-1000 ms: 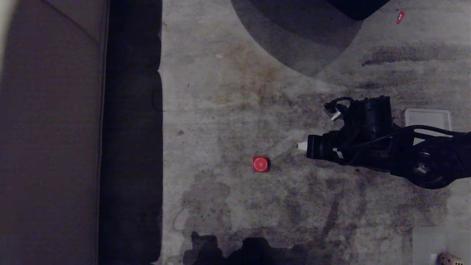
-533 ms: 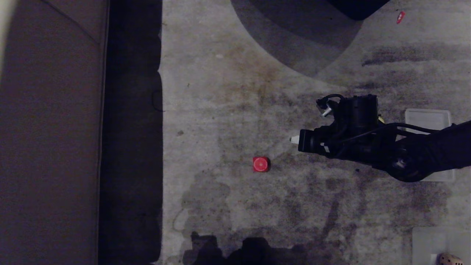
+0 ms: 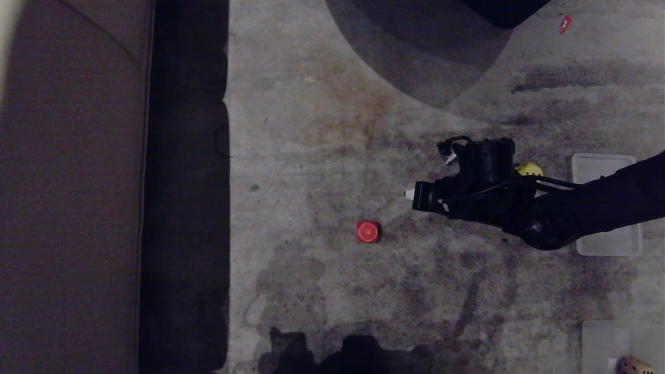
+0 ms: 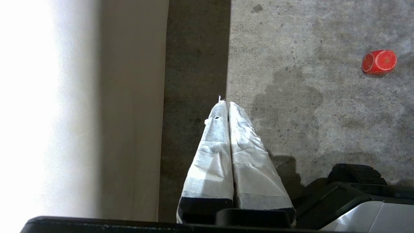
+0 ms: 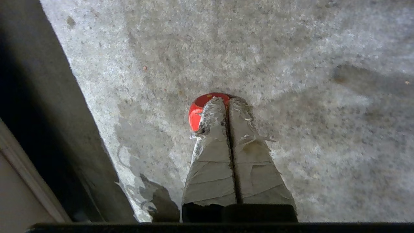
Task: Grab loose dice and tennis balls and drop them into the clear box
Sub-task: Pick up toys out of the box
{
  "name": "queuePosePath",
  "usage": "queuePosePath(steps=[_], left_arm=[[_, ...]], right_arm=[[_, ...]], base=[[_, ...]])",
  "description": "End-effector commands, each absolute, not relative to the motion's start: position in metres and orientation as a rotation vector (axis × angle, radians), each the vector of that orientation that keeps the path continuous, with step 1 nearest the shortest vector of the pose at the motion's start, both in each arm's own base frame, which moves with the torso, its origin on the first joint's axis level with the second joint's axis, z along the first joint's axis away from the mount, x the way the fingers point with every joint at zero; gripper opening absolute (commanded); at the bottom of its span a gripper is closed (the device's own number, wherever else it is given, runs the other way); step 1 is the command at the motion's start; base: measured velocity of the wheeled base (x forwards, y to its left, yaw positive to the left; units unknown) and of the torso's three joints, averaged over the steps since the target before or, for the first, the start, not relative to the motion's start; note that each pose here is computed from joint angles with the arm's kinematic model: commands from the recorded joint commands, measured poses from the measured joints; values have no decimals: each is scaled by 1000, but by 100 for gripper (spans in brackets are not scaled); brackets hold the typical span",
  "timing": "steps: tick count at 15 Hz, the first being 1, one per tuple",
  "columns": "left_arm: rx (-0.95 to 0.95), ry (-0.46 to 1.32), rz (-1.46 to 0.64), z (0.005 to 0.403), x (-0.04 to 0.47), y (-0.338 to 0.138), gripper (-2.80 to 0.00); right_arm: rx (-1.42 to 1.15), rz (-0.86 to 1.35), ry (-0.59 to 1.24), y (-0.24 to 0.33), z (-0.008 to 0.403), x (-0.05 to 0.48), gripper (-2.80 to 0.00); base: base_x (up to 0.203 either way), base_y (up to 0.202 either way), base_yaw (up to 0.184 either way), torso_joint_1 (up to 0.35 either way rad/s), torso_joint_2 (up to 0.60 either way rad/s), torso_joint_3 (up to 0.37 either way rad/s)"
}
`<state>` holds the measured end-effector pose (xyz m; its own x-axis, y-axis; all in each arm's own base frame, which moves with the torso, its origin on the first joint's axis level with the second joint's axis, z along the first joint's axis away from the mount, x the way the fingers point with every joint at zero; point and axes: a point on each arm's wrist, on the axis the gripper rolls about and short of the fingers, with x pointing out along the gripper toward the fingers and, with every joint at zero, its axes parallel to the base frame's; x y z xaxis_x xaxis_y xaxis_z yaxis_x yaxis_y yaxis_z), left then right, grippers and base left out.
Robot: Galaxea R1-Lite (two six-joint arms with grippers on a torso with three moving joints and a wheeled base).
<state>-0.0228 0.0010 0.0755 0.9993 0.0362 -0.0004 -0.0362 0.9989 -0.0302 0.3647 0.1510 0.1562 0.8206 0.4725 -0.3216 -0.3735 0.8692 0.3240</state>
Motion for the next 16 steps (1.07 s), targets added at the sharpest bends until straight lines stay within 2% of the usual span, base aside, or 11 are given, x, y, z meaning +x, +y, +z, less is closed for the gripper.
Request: queuePosePath(steps=[1, 6, 7, 16], left_arm=[[-31, 2, 36, 75, -23, 1, -280], [-31, 2, 37, 75, -23, 1, -280], [-31, 1, 37, 75, -23, 1, -280], [-31, 1, 37, 75, -23, 1, -280]], right_arm=[[254, 453, 413, 154, 148, 374, -280], [247, 402, 401, 159, 140, 390, -280], [248, 403, 399, 160, 140, 391, 0], [170, 399, 421, 155, 126, 395, 0]], base=[[0, 0, 0, 0, 0, 0], [0, 0, 0, 0, 0, 0], [0, 0, 0, 0, 0, 0], [0, 0, 0, 0, 0, 0]])
